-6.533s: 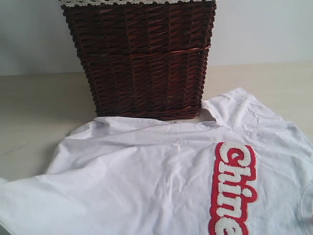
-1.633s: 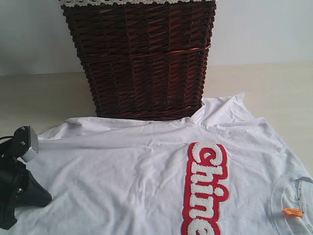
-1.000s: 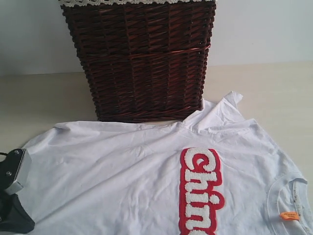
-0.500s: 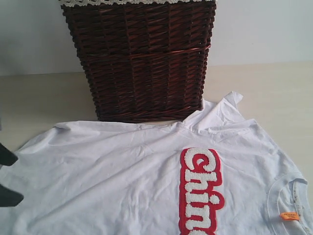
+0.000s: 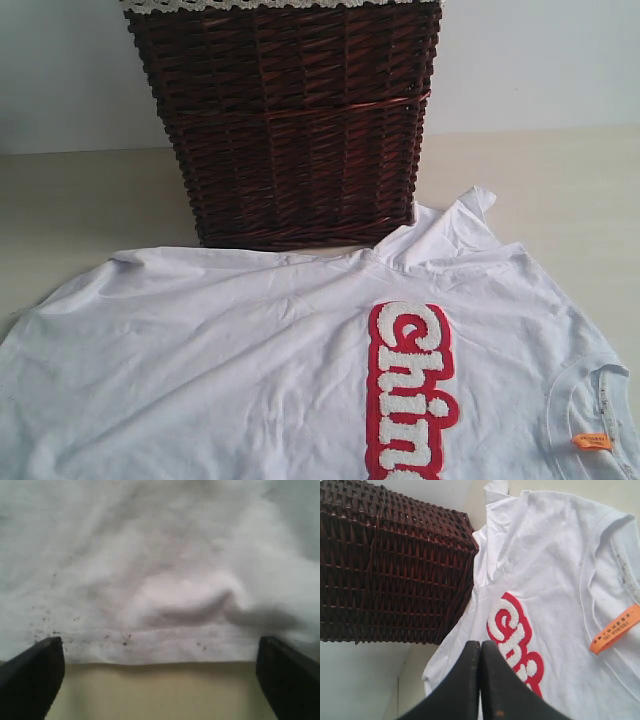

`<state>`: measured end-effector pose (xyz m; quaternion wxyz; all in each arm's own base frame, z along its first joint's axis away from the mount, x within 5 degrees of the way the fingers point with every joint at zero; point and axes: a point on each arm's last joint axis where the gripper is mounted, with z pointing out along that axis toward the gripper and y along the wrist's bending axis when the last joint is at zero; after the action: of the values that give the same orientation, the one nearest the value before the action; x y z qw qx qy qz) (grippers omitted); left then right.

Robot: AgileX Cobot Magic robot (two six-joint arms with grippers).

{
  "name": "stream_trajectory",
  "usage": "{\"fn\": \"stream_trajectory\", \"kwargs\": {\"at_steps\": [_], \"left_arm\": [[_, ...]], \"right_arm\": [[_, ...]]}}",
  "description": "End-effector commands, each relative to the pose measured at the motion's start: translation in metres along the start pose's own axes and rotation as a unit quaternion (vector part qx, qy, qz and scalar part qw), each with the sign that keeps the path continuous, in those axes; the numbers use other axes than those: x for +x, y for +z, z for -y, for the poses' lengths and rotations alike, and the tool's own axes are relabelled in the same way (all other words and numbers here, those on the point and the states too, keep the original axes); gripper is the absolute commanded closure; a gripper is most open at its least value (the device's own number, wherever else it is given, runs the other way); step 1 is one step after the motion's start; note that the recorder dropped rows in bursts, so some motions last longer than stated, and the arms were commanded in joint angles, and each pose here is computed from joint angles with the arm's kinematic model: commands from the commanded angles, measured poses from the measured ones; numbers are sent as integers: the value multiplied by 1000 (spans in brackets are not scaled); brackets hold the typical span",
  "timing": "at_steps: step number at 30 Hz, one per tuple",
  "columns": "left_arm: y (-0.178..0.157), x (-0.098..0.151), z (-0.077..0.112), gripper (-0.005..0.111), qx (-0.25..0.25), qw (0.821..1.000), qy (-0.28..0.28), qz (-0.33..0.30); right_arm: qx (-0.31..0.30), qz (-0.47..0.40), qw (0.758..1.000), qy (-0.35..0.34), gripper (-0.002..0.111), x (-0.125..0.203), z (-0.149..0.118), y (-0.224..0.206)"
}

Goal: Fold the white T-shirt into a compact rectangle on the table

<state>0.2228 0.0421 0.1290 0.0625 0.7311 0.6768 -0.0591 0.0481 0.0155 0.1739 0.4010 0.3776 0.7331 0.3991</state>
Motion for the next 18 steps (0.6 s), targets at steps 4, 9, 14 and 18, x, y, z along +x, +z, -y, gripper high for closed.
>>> {"fn": "stream_trajectory", "kwargs": {"at_steps": [4, 9, 14, 18], "left_arm": [[-4, 2, -13, 3, -19, 1000, 7, -8], [-10, 0, -30, 3, -26, 999, -22, 31], [1, -3, -33, 3, 14, 997, -36, 62], [10, -3, -35, 3, 18, 998, -32, 59]], "right_arm": [[-6, 4, 1000, -5, 108, -1, -1, 0], [-6, 4, 1000, -5, 108, -1, -1, 0], [-6, 4, 1000, -5, 108, -1, -1, 0], [-6, 4, 1000, -5, 108, -1, -1, 0]]}}
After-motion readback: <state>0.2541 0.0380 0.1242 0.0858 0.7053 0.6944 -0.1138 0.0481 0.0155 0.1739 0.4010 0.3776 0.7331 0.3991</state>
